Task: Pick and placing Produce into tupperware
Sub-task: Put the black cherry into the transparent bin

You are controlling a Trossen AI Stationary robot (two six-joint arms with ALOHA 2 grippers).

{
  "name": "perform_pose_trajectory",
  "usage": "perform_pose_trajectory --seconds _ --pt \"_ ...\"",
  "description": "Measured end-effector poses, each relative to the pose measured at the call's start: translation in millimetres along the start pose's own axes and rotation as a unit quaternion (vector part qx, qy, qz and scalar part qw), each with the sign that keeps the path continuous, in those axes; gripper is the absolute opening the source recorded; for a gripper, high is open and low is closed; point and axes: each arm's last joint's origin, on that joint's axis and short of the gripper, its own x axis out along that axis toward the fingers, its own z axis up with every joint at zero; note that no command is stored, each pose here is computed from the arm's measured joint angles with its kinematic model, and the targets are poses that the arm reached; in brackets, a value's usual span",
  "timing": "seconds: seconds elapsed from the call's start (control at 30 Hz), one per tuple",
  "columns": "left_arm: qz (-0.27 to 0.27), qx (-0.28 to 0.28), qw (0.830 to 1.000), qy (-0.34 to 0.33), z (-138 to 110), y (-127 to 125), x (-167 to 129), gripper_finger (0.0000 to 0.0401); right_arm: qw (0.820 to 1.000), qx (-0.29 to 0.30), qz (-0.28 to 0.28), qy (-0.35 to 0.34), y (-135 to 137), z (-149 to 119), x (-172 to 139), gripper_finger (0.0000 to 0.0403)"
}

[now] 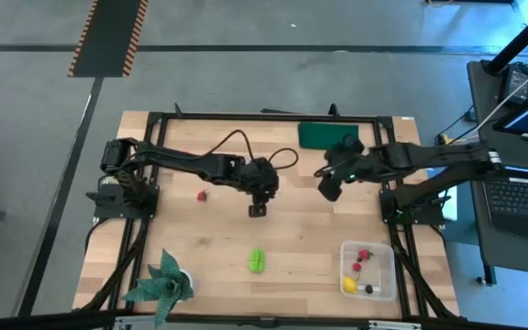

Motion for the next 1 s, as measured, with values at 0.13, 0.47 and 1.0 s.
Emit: perform_pose_trajectory --seconds 0.13,0.47,1.0 --pt "-0.004 -0.001 1.000 -0.013 0 0 23 0.0109 0.999 0.025 0.011 -0.022 -8 0 -14 0.0233" --pt "-0.052 -0.038 0.997 -0.053 -8 -9 93 0.0111 0.999 0.029 0.015 -0.027 -9 0 -16 0.0233" --pt "-0.070 -0.062 0.994 -0.058 -18 -12 122 0.0145 0.999 0.036 0.012 -0.018 -8 -1 -14 0.0233"
